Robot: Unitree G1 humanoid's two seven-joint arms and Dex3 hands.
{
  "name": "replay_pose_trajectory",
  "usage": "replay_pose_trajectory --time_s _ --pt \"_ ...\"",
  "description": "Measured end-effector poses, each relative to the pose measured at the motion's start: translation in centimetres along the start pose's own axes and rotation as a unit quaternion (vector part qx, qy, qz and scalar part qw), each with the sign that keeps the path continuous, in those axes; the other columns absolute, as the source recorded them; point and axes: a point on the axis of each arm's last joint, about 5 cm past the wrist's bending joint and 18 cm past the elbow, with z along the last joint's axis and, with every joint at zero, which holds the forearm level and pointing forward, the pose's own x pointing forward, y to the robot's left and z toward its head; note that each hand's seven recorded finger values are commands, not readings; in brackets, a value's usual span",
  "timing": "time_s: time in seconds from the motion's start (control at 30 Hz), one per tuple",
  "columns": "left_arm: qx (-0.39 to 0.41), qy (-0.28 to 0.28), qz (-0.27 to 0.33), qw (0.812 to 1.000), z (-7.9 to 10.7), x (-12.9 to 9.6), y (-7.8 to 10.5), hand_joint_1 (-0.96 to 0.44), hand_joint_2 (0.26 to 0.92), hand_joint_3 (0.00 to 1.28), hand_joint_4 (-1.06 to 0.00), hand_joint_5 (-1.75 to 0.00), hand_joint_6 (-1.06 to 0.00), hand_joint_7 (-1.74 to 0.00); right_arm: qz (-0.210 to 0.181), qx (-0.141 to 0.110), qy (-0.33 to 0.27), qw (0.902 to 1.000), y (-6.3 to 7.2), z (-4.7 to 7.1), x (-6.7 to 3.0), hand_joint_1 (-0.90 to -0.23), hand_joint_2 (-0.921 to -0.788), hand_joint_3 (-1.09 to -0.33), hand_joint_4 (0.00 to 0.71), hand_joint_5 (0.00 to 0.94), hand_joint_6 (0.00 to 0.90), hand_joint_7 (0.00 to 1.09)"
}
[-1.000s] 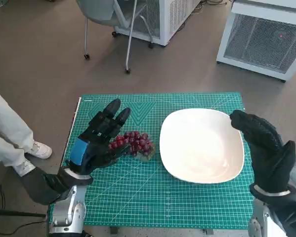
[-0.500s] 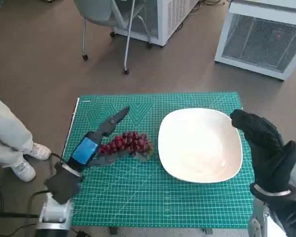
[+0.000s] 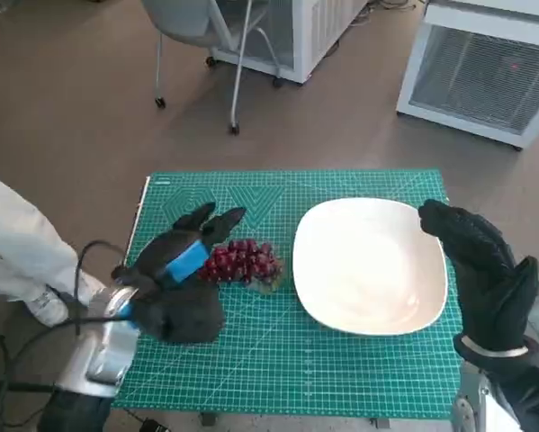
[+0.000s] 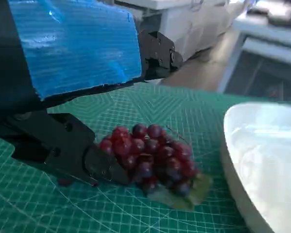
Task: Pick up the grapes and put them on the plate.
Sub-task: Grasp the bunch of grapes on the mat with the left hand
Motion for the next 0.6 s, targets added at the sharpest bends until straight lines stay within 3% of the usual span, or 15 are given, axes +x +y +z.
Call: replay_pose_trajectory --time_s 0.6 --pt "-0.020 0.055 -0.053 0.997 0.9 2.6 -0.9 -0.07 0.748 0.01 0.00 0.00 -0.14 0.00 -0.001 0.001 0.000 1.0000 -0.1 0.0 -0.07 -0.497 -0.921 -0.534 0.481 0.000 0.165 0.63"
